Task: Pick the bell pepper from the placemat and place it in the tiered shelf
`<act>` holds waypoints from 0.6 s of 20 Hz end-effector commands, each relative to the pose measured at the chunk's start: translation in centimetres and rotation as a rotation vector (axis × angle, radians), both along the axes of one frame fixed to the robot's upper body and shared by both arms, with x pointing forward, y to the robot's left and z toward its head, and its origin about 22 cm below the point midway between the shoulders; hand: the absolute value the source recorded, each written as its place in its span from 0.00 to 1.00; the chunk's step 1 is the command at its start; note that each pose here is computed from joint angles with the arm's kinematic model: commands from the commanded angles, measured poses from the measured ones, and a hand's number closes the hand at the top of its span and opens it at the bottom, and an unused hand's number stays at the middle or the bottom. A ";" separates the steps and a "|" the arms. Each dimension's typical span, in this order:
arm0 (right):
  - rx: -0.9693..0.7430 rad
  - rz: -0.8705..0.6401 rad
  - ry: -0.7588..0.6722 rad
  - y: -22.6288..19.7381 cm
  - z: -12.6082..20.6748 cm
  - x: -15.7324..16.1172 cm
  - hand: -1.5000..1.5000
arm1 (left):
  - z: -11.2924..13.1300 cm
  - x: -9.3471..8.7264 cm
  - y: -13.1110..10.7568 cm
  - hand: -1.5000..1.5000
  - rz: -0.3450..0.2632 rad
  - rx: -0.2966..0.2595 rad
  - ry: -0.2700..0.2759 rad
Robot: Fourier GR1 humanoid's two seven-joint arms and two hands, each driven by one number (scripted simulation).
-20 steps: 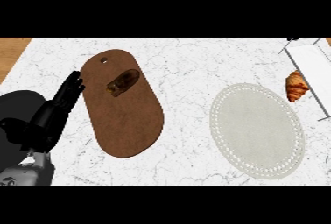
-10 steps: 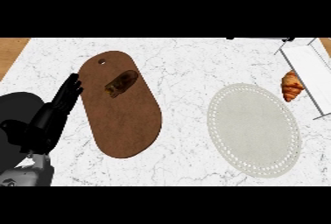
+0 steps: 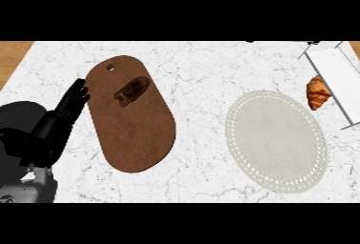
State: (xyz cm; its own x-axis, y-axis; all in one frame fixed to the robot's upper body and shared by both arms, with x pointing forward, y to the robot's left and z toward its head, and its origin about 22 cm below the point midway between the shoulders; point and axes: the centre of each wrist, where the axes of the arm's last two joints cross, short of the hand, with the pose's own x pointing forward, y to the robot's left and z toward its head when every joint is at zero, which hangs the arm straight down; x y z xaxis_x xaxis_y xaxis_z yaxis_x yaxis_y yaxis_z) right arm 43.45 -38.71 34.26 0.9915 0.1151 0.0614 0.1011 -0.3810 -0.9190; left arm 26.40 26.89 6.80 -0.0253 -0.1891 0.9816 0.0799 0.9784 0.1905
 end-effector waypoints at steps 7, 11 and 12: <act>-0.110 -0.102 -0.578 2.4 9.8 -3.1 0.00 | -0.3 0.0 -0.1 0.50 0.008 0.006 -0.005; -0.086 -0.117 -0.788 4.4 13.1 -4.6 0.00 | -0.8 -0.4 0.3 0.50 0.030 -0.012 0.011; -0.057 -0.103 -0.873 3.9 15.2 -6.3 0.00 | -0.7 0.1 0.3 0.50 0.029 0.003 0.008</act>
State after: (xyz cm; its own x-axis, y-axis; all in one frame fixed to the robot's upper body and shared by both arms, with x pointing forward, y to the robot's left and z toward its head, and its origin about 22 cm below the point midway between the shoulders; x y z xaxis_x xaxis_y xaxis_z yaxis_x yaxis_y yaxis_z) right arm 39.30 -35.83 46.06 0.8254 0.1808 0.5348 0.5474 -0.4873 -0.6803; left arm 26.45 27.07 6.36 -0.0200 -0.1894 0.9817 0.0658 0.9795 0.1903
